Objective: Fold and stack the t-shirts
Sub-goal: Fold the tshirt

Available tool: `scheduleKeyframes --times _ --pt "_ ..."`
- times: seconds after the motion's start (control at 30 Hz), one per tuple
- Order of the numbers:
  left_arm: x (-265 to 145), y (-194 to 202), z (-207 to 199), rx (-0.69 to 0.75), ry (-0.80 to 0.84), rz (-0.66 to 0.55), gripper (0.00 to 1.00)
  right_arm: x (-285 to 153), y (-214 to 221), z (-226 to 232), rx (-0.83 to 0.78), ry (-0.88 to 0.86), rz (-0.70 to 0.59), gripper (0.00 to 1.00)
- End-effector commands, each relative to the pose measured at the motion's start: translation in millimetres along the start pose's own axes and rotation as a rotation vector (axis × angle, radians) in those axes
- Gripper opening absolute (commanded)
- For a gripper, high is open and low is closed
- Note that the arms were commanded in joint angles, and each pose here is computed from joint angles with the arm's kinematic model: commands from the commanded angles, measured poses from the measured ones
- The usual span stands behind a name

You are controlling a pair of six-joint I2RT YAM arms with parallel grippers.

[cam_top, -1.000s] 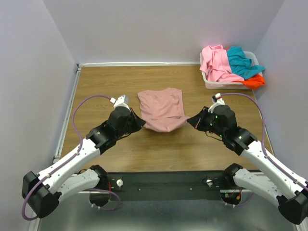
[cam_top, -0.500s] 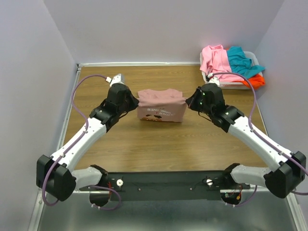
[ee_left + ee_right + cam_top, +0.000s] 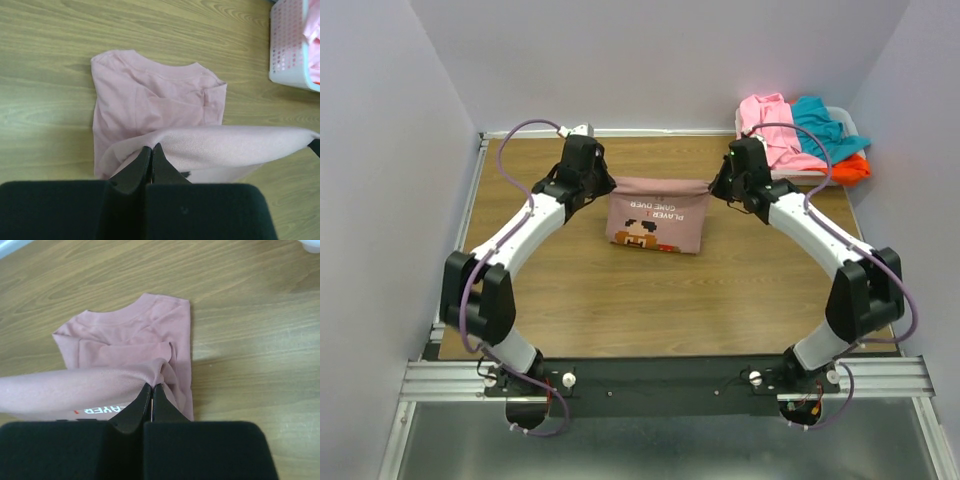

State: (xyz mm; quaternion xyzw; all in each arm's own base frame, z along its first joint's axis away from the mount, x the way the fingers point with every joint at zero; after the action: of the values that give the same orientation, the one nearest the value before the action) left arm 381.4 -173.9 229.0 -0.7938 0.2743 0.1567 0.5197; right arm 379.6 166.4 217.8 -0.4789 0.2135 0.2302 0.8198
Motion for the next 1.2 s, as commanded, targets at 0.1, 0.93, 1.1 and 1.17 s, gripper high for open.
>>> scheduleKeyframes --times 0.1,0.93,1.1,1.17 --pt "55.7 -10.6 22.6 0.037 -0.059 0.051 0.0 60.9 -3.1 -20.9 0.018 0.023 0.095 0.01" --pt "75.5 1.5 18.9 0.042 0.044 0.094 0.98 73.1 19.8 -9.7 -0.039 -0.193 0.264 1.0" --pt "71.3 34.7 -4.7 0.067 0.157 0.147 0.98 48.6 51.2 8.4 -0.025 -0.329 0.323 1.0" --pt "72.7 47.3 -15.8 0.083 0.189 0.17 0.98 48.1 66.3 11.4 -0.019 -0.362 0.368 1.0"
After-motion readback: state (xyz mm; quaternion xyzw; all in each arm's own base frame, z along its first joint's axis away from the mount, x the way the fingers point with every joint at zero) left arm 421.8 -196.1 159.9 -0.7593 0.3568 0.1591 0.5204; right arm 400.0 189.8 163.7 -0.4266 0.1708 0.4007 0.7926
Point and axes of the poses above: each gripper's point midway between its finger pads, its own x axis out along the fingers, its own z axis along the line the jaws close on, y = z × x, the point moved 5 cm from there along -x, back along the fingers, and after that the axes turned 5 degrees about x, right-handed, at the moved point
